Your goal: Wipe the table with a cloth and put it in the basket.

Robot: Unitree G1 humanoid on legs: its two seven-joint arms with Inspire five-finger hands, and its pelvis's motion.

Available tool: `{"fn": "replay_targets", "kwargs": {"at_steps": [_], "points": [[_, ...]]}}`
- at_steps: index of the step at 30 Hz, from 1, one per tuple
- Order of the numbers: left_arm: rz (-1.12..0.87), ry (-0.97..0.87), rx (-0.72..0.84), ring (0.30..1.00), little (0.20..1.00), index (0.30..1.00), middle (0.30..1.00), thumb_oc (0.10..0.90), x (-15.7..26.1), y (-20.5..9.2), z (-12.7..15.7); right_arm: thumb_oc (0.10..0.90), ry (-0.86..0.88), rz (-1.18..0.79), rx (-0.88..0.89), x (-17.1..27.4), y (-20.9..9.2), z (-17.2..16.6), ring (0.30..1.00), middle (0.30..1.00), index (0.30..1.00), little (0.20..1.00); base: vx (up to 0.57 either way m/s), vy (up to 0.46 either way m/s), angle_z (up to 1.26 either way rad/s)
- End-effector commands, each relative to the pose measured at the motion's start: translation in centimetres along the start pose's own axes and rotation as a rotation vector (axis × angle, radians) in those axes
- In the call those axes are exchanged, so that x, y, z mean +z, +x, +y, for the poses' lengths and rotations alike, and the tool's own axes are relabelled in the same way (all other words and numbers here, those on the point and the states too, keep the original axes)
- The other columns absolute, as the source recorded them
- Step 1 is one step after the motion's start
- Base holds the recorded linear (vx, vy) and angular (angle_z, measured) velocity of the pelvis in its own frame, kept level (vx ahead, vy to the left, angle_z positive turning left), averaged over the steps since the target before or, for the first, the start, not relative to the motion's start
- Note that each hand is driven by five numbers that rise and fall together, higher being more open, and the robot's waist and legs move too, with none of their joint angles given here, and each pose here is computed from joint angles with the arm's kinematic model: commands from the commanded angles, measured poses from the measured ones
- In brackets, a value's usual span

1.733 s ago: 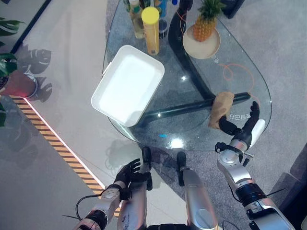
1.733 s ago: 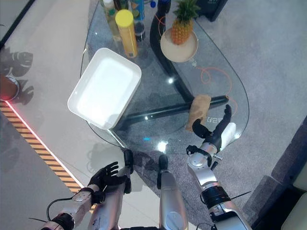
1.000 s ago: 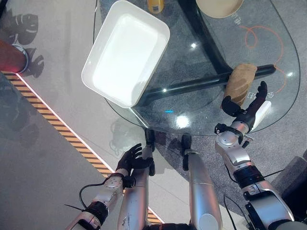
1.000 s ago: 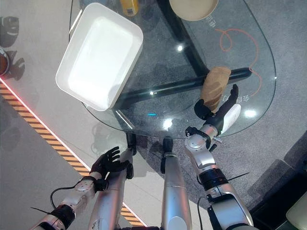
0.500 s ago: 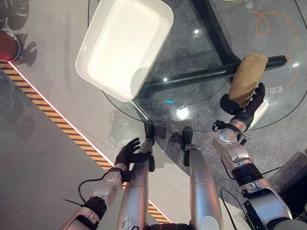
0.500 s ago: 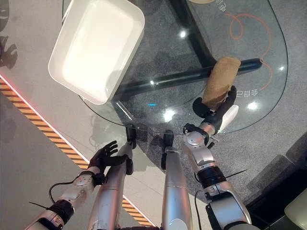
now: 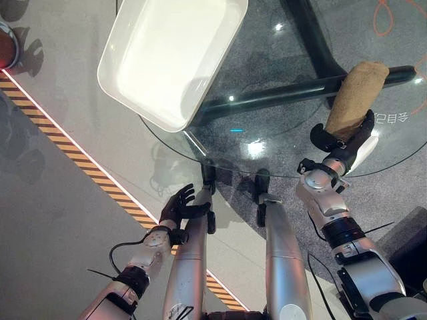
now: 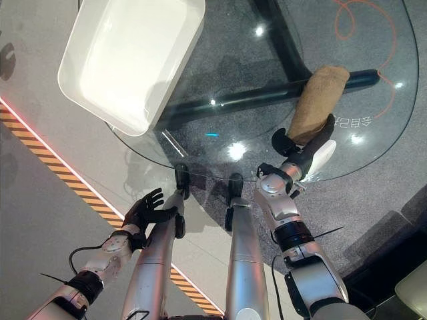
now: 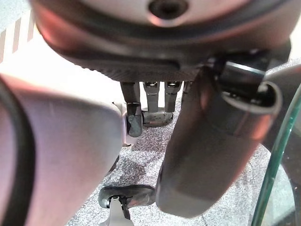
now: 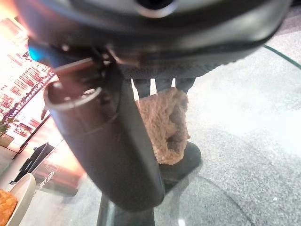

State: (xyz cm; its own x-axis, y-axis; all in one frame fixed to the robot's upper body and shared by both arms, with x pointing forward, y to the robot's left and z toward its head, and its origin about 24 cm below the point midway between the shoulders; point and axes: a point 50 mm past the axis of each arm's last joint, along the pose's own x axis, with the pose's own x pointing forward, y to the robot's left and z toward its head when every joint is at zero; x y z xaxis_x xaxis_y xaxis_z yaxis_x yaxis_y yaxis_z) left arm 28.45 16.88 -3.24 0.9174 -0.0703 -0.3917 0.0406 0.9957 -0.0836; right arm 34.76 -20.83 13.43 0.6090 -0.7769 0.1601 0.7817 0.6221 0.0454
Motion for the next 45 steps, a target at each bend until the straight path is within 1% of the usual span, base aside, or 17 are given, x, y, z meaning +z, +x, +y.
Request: {"fn": "replay_targets", "kwargs": {"at_steps": [1,16,17,18,19,20,21,28,37,45], "points": [[0.169,-0.038,-0.182,0.900,0.900,0.900,0.900,0.800,-4.8,-2.0,-5.2,0.800,0.079,-0.141,-0.120,3.6,2.3,-1.8,0.900,0.900,0.900,0.900,0.02,0.043,0.03],[0.170,-0.070,-0.199,0.900,0.900,0.900,0.900,0.800,-4.3,-2.0,-5.4,0.800,0.116,-0.202,-0.162,6.2,3.4,-2.0,0.900,0.900,0.900,0.900,0.00,0.006,0.00],[0.170,-0.071,-0.200,0.900,0.900,0.900,0.900,0.800,-4.3,-2.0,-5.4,0.742,0.118,-0.202,-0.169,6.3,3.6,-2.1,0.851,0.851,0.851,0.842,0.00,0.000,0.00],[0.171,-0.071,-0.200,0.900,0.900,0.900,0.900,0.800,-4.3,-2.0,-5.4,0.575,0.116,-0.204,-0.181,6.5,3.7,-2.2,0.707,0.707,0.707,0.675,0.00,0.000,0.00],[0.171,-0.072,-0.200,0.900,0.900,0.900,0.900,0.800,-4.3,-2.0,-5.4,0.328,0.114,-0.205,-0.189,6.6,3.8,-2.3,0.495,0.495,0.495,0.428,0.00,0.000,0.00],[0.171,-0.073,-0.200,0.900,0.900,0.900,0.900,0.800,-4.3,-2.0,-5.4,0.182,0.111,-0.204,-0.192,6.6,4.0,-2.4,0.371,0.371,0.371,0.282,0.00,0.000,0.00],[0.171,-0.072,-0.200,0.900,0.900,0.900,0.900,0.800,-4.3,-2.0,-5.3,0.100,0.107,-0.201,-0.194,6.5,4.1,-2.4,0.300,0.300,0.300,0.200,0.00,0.000,0.00],[0.168,-0.069,-0.203,0.900,0.900,0.900,0.900,0.800,-4.1,-2.0,-5.3,0.100,0.083,-0.194,-0.185,6.6,4.7,-2.6,0.300,0.300,0.300,0.200,0.00,0.000,0.00],[0.161,-0.075,-0.205,0.900,0.900,0.900,0.900,0.800,-4.0,-2.0,-5.5,0.100,0.063,-0.204,-0.145,6.6,4.4,-2.2,0.300,0.300,0.300,0.200,0.00,0.000,0.00],[0.157,-0.090,-0.208,0.900,0.900,0.900,0.900,0.800,-3.9,-2.0,-5.5,0.100,0.085,-0.211,-0.112,6.9,4.1,-2.0,0.300,0.300,0.300,0.200,0.00,0.005,0.00]]}}
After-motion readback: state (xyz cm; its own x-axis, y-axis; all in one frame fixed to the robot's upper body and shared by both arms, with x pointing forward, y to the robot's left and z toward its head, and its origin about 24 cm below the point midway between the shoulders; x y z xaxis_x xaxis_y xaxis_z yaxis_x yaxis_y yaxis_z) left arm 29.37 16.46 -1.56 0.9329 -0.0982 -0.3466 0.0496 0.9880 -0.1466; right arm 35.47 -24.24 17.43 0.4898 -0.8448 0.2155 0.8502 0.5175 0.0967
